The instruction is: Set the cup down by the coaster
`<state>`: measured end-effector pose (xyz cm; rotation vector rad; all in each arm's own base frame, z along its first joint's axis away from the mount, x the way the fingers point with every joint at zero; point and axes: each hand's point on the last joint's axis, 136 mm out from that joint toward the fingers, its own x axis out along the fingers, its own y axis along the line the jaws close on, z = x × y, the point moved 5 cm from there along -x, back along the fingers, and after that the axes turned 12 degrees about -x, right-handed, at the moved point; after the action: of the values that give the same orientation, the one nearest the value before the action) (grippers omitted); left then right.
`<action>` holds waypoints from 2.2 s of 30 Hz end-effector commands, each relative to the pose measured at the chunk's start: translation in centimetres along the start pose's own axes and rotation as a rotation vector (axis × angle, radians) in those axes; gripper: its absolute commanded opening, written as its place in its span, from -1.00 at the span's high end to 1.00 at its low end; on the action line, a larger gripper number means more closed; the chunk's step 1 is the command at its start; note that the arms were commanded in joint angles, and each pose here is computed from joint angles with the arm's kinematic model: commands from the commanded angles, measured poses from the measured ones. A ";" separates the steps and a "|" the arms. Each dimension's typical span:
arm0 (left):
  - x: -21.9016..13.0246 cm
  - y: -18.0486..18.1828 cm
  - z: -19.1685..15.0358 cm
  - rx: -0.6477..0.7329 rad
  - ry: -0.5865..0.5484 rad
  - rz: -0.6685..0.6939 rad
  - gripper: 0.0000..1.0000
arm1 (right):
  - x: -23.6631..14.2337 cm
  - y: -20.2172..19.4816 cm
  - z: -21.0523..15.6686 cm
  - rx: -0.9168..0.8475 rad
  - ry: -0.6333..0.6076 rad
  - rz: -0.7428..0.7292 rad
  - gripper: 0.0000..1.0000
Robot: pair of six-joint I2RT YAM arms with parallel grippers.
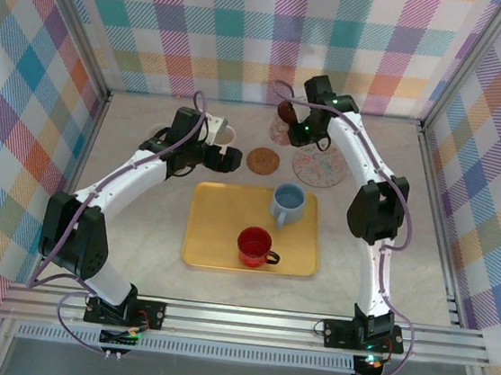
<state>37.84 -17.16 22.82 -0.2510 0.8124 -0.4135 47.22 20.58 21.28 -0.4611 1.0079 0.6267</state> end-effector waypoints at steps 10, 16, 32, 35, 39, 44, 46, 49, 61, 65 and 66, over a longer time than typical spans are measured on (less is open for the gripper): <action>0.5 1.5 -1.8 0.001 0.043 0.038 -0.99 | 1.1 2.6 2.6 -0.158 -0.029 -0.052 1.00; 0.3 1.7 -2.2 0.003 0.051 0.048 -0.99 | 2.0 4.0 2.5 -0.196 -0.003 -0.048 1.00; 0.1 2.0 -2.8 0.000 0.051 0.060 -0.99 | 3.1 5.2 1.1 -0.222 0.049 -0.093 1.00; 0.1 1.9 -2.6 -0.004 0.044 0.057 -0.99 | 3.0 5.3 0.8 -0.225 0.038 -0.102 1.00; 0.1 1.9 -2.7 -0.005 0.047 0.058 -0.99 | 3.1 5.2 0.5 -0.227 0.042 -0.114 1.00; 0.0 1.9 -2.7 -0.005 0.047 0.056 -0.99 | 3.5 5.3 0.4 -0.216 0.042 -0.107 1.00; -0.1 1.9 -2.7 -0.006 0.046 0.060 -0.99 | 3.5 5.5 0.5 -0.212 0.029 -0.101 1.00; -0.2 1.9 -2.7 -0.006 0.045 0.061 -0.99 | 3.2 5.7 0.8 -0.214 0.001 -0.090 1.00; -0.3 1.8 -2.6 -0.011 0.040 0.057 -0.99 | 2.8 6.7 0.9 -0.222 -0.034 -0.045 1.00; -0.4 1.9 -2.7 -0.011 0.040 0.061 -0.99 | 3.0 6.8 0.8 -0.229 -0.027 -0.051 1.00; -0.3 1.9 -2.7 -0.010 0.042 0.060 -0.99 | 3.1 6.7 0.7 -0.230 -0.024 -0.054 1.00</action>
<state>36.55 -16.29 19.93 -0.2179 0.8748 -0.3745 43.74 26.01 14.03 -0.7122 1.0511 0.6997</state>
